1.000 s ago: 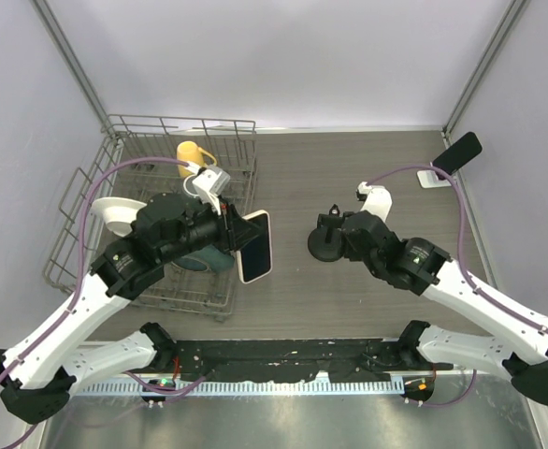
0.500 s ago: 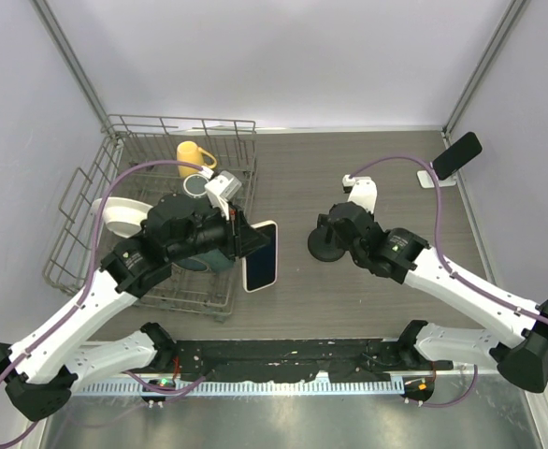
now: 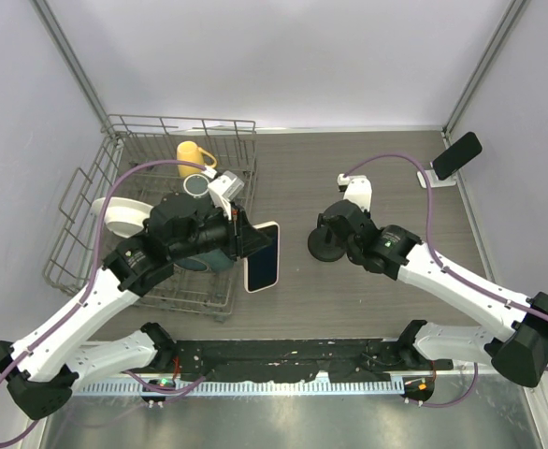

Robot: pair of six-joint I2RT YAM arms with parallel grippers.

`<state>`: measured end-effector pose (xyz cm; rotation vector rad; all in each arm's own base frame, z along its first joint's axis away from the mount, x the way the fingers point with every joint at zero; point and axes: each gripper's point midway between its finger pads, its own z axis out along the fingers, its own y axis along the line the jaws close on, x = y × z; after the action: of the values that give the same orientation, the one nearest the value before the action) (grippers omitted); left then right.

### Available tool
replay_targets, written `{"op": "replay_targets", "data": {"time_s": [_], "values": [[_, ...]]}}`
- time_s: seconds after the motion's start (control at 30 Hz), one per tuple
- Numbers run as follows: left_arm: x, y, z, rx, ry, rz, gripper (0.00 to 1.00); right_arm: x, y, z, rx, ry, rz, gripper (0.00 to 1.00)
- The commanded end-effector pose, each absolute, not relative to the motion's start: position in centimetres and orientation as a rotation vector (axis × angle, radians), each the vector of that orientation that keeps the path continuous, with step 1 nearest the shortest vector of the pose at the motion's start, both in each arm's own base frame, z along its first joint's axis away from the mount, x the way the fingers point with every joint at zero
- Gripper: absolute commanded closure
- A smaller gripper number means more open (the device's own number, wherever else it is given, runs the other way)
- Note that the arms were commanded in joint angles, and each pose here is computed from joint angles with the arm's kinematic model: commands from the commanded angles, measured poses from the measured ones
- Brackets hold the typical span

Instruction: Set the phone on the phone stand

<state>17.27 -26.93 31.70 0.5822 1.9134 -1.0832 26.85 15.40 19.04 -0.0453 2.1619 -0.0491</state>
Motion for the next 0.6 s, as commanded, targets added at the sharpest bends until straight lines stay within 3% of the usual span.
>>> {"op": "replay_targets", "data": {"time_s": [0.0, 0.07, 0.13, 0.3, 0.43, 0.47, 0.57], "values": [[17.2, -27.8, 34.8, 0.603, 1.774, -1.154, 1.0, 28.2, 15.6, 21.5, 0.021, 2.072, -0.025, 0.79], [17.3, -28.0, 34.6, 0.608, 1.774, -1.157, 1.0, 28.5, 15.6, 21.4, 0.023, 2.069, -0.026, 0.85], [17.0, -28.2, 34.4, 0.627, 1.77, -1.171, 1.0, 28.6, 15.9, 21.0, -0.016, 2.077, -0.012, 1.0], [14.9, -29.6, 34.8, 0.793, 1.621, -1.303, 1.0, 28.0, 17.4, 20.9, -0.166, 2.073, 0.074, 0.99], [9.4, -30.5, 36.7, 1.112, 1.237, -1.53, 1.0, 26.6, 20.3, 21.1, -0.405, 2.035, 0.258, 0.99], [8.7, -30.4, 38.5, 1.148, 1.067, -1.522, 1.0, 26.3, 20.4, 20.8, -0.434, 2.031, 0.279, 0.99], [9.2, -31.1, 37.9, 1.194, 0.932, -1.46, 1.0, 25.7, 21.5, 20.5, -0.521, 2.025, 0.368, 0.99]]}}
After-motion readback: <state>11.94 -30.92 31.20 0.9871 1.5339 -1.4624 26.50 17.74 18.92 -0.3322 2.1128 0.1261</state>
